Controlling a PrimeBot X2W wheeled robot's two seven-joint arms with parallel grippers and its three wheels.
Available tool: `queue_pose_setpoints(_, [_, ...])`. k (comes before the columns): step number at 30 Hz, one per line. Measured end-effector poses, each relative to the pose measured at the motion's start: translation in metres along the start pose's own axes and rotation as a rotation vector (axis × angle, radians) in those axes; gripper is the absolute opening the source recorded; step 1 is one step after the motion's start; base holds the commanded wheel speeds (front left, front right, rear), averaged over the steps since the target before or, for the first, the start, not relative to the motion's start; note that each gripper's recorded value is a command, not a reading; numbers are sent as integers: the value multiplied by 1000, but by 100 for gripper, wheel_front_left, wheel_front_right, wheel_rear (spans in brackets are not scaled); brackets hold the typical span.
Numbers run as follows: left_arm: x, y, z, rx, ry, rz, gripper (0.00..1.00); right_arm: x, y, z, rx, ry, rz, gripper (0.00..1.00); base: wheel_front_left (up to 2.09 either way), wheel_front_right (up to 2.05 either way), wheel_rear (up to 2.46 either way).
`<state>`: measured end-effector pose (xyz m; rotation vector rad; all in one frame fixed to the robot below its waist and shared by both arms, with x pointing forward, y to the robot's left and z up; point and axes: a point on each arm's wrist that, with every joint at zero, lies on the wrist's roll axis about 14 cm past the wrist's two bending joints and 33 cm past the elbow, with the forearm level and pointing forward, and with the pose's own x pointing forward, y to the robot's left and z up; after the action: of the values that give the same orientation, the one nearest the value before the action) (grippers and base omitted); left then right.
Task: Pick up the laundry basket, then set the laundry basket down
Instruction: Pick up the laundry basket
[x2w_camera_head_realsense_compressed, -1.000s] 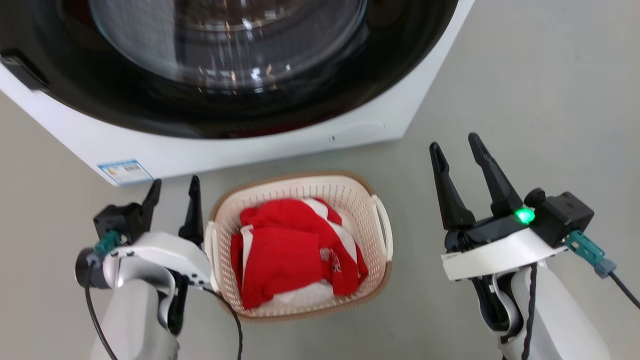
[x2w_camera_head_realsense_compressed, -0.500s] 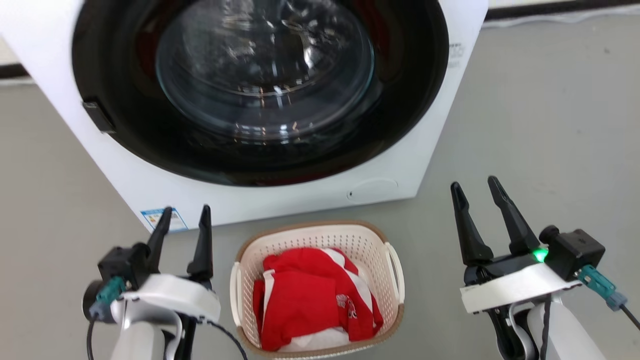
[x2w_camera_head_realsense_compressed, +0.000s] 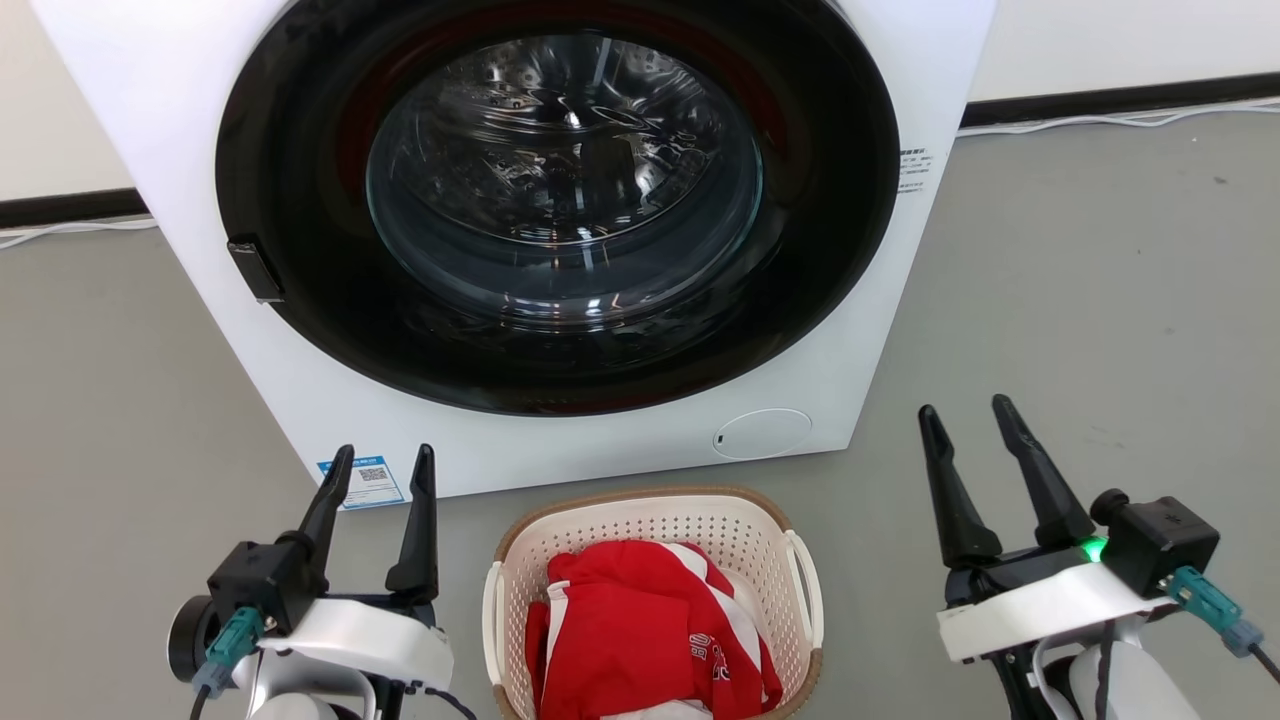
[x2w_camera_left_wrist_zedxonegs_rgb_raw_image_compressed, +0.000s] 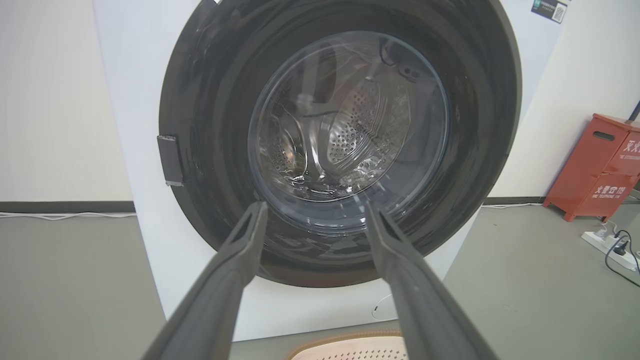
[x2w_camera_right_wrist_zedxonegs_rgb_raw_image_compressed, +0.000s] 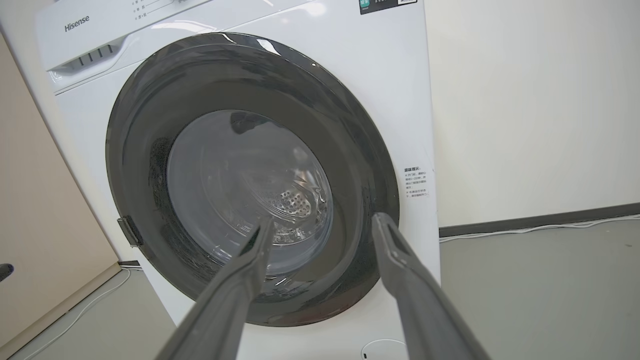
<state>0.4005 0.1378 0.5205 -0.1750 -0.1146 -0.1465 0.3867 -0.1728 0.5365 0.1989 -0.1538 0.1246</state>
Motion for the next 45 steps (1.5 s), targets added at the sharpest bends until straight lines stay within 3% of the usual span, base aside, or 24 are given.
queue_pose_setpoints(13, [-3,2,-2,13,4,23,100,-3,-17,0,-24,3,-50,100,0,0,0])
queue_pose_setpoints(45, [2,7,-22,1,57,40,100,1,-22,-20,-24,57,-60,100,0,0,0])
